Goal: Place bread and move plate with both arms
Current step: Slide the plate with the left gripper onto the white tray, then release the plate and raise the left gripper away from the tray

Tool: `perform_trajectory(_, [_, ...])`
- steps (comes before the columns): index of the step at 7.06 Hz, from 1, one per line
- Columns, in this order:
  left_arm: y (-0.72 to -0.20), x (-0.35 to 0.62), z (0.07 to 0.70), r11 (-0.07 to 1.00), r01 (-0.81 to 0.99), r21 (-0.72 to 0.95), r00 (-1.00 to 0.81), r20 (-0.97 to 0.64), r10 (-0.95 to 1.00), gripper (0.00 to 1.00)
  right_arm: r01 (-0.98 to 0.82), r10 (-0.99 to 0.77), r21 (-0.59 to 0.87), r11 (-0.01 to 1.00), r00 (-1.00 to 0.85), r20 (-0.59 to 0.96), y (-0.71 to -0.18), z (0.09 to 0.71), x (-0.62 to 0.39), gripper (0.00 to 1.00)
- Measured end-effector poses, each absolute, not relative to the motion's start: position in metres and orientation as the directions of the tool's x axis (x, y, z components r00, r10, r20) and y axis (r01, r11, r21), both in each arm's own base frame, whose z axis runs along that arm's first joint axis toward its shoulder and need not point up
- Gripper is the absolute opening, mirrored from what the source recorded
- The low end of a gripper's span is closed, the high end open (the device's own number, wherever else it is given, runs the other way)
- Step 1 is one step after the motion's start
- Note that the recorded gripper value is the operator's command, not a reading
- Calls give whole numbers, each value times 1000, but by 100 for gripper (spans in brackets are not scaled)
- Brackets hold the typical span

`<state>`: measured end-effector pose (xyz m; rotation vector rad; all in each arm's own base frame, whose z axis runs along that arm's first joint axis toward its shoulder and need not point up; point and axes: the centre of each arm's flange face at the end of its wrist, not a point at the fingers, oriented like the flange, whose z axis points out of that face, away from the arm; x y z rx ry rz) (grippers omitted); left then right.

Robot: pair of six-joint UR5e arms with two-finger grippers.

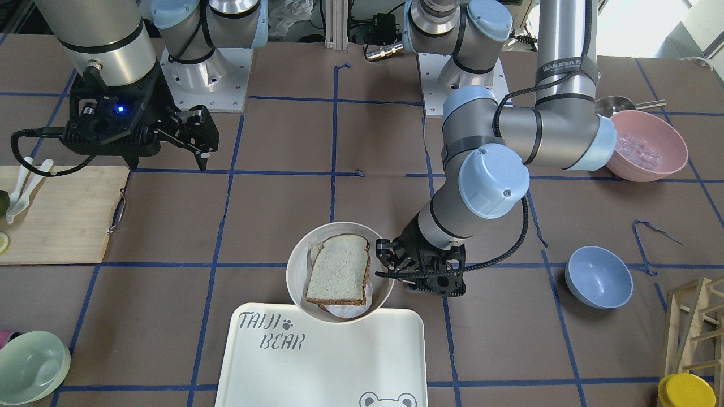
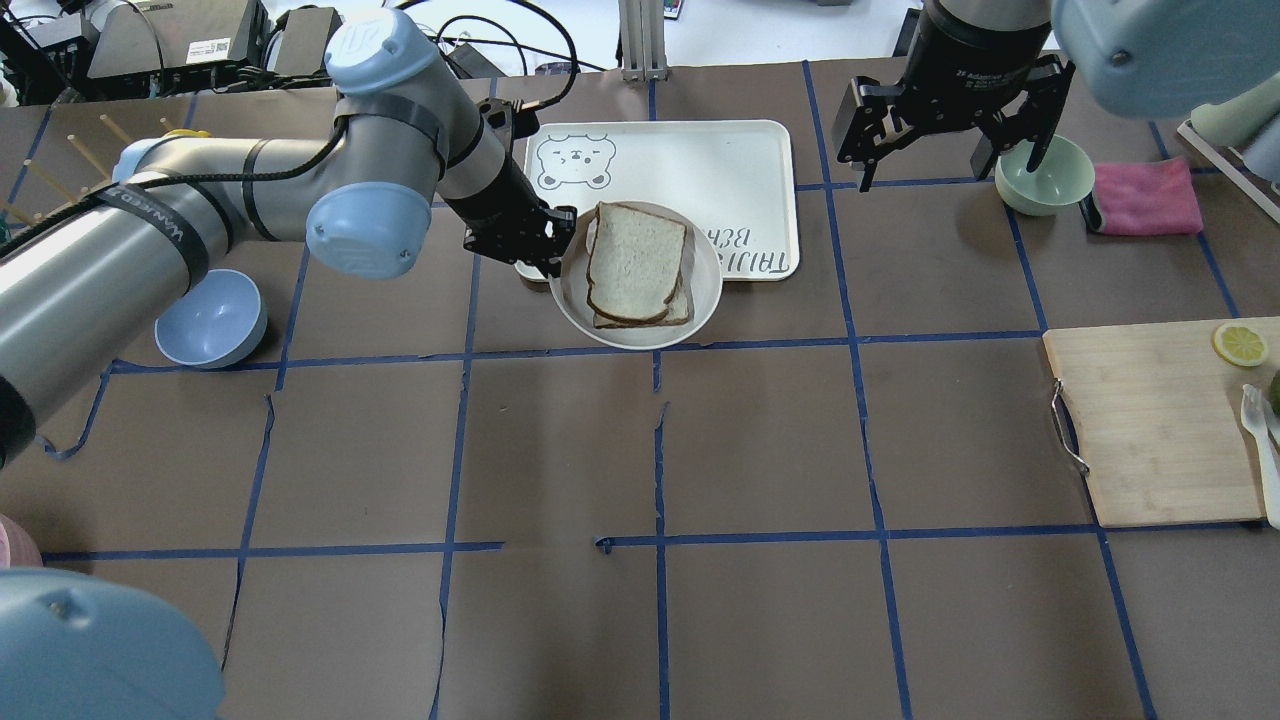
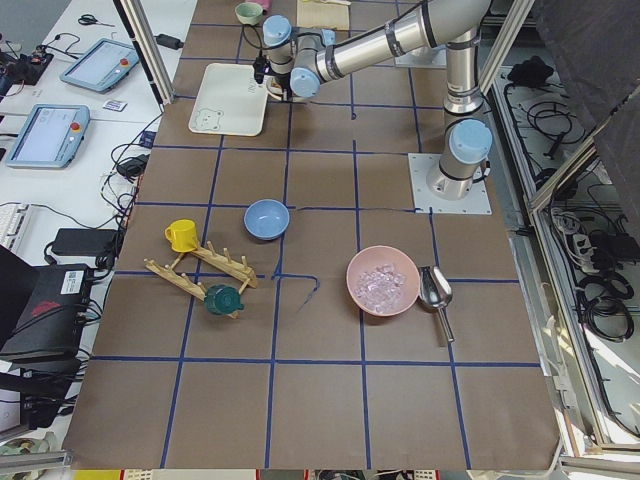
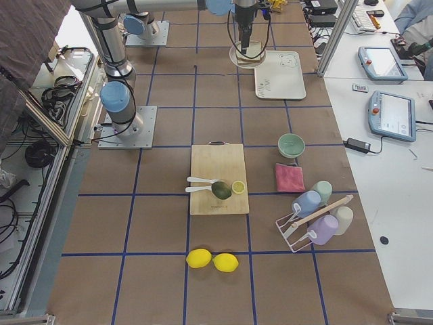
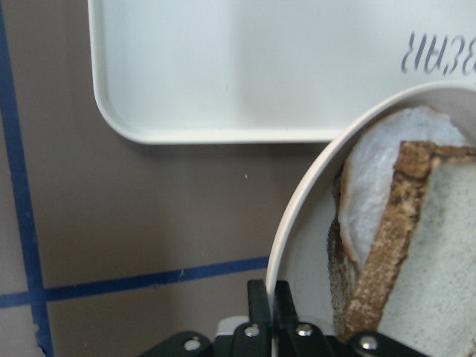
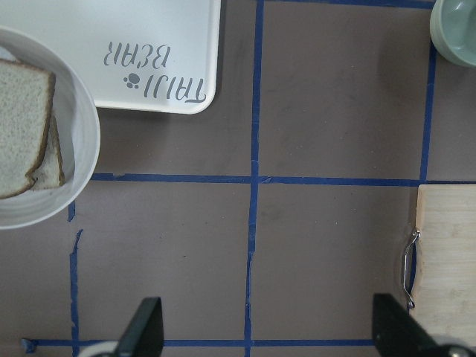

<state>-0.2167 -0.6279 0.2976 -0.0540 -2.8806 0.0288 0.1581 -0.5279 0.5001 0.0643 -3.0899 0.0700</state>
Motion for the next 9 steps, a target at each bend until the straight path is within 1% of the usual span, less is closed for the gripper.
perform_trajectory(2, [-688,-221,293,998,35,-58,-958,283,50,0,-45,-42,-49,998,-998,49,-528,500,159,100])
perform_trajectory(4, [-738,-227,270,997,26,-76,-952,302,48,0,-40,-38,-48,998,-999,32,-529,500,159,100])
perform_trajectory(6, [-761,-231,235,998,24,-59,-946,323,42,0,-38,-37,-47,998,-999,16,-529,500,161,100])
perform_trajectory(7, [-765,-232,222,999,23,-47,-945,324,37,99,-38,-37,-48,998,-999,14,-529,500,161,100])
perform_trajectory(9, [-766,-232,213,999,12,-32,-945,326,21,100,-37,-36,-48,998,-999,16,-529,500,161,100])
